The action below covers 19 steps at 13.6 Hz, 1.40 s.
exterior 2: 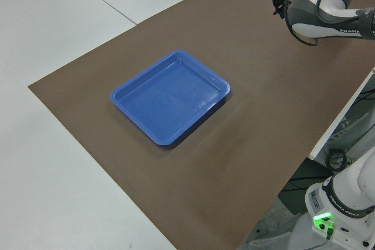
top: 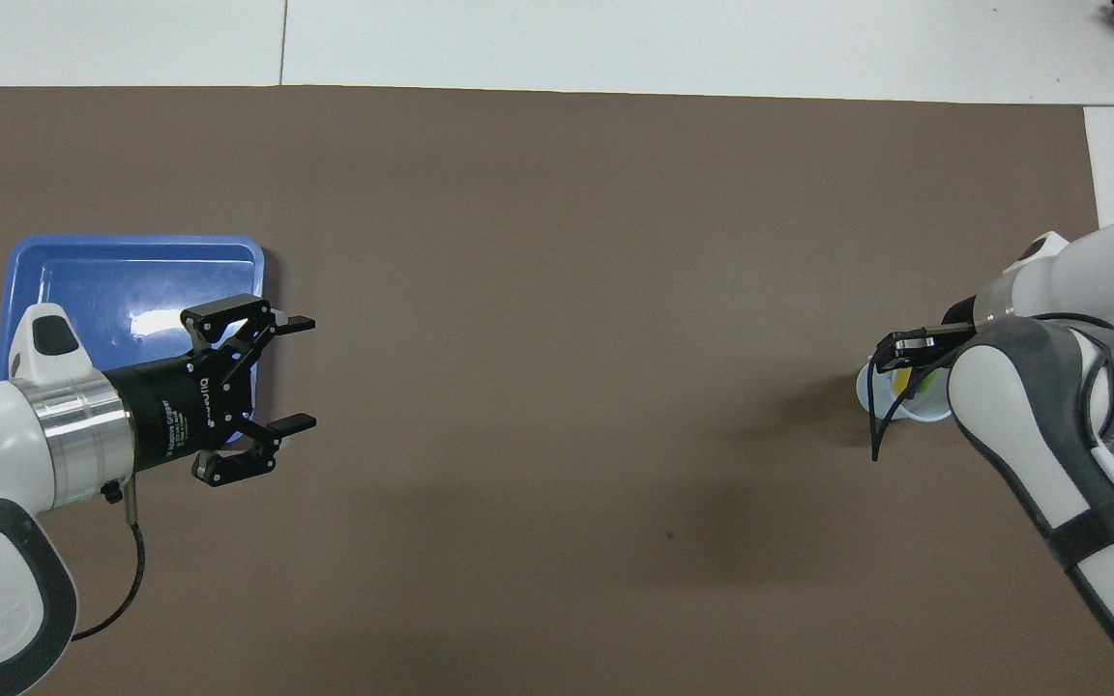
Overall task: Right arm passes pens to left for tray arrangement
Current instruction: 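Reach the right gripper into the white cup while the left gripper rises, then pull the yellow pen from the cup with the right gripper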
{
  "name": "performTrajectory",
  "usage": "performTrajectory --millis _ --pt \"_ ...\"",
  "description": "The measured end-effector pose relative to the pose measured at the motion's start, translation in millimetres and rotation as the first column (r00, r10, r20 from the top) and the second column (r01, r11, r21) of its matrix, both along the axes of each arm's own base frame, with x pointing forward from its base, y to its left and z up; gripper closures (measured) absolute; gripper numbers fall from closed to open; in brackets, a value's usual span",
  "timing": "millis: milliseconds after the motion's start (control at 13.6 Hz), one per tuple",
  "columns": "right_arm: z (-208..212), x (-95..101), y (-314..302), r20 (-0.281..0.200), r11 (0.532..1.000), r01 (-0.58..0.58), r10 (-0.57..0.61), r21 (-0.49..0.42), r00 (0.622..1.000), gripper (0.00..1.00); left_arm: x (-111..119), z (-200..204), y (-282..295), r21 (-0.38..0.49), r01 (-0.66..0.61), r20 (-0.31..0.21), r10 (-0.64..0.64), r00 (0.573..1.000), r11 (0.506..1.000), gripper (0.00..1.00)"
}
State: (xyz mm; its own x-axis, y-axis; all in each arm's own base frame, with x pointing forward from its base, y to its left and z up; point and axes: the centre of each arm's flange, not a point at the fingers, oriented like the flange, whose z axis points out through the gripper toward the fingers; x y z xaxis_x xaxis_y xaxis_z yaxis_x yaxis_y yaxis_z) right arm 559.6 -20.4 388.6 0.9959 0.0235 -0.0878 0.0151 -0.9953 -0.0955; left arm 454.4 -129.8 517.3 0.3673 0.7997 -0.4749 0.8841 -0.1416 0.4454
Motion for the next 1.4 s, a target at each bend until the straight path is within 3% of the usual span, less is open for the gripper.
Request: performTrajectory --millis 147,368,441,515,588,809,883,1103,1398 --pt "-3.6 0.3 -4.7 -0.001 1.000 -0.005 0.005 0.001 1.000 0.61 -0.5 -0.7 -0.3 0.000 0.005 -0.005 -0.005 1.000 1.000 0.00" --pt "-6.5 1.4 -5.7 0.002 1.000 -0.024 0.024 0.002 1.000 0.61 -1.8 -1.5 -3.1 0.001 0.014 -0.011 -0.014 1.000 1.000 0.00" --pt "-6.9 1.6 -5.7 0.003 1.000 -0.027 0.027 0.003 1.000 0.70 -1.7 -1.5 -2.9 0.001 0.014 -0.011 -0.014 1.000 1.000 0.00" --pt "-6.9 1.8 -5.7 0.004 1.000 -0.029 0.029 0.002 1.000 0.70 -1.7 -1.5 -2.7 0.001 0.013 -0.011 -0.013 1.000 1.000 0.00" --pt "-4.1 3.6 -6.5 0.016 0.999 -0.037 0.037 -0.003 0.999 0.77 -1.6 -1.5 -2.6 0.001 0.013 -0.011 -0.013 1.000 1.000 0.00" --pt "-1.9 4.8 -8.4 0.024 0.999 -0.045 0.046 -0.004 0.999 0.79 -0.5 -1.6 1.3 0.000 0.005 -0.012 -0.005 1.000 1.000 0.00" --pt "-1.9 4.8 -8.5 0.024 0.999 -0.047 0.047 -0.004 0.999 0.79 0.0 -1.6 3.3 0.005 0.014 -0.001 -0.014 1.000 1.000 0.00" --pt "-0.1 5.7 -10.3 0.028 0.998 -0.061 0.061 -0.007 0.998 0.81 1.4 -5.1 16.7 0.074 0.169 0.099 -0.176 0.979 0.983 0.00" --pt "37.6 11.0 -8.4 -0.010 0.987 -0.158 0.158 0.014 0.987 0.81 2.3 -8.8 35.3 0.101 0.238 0.121 -0.249 0.961 0.966 0.00"
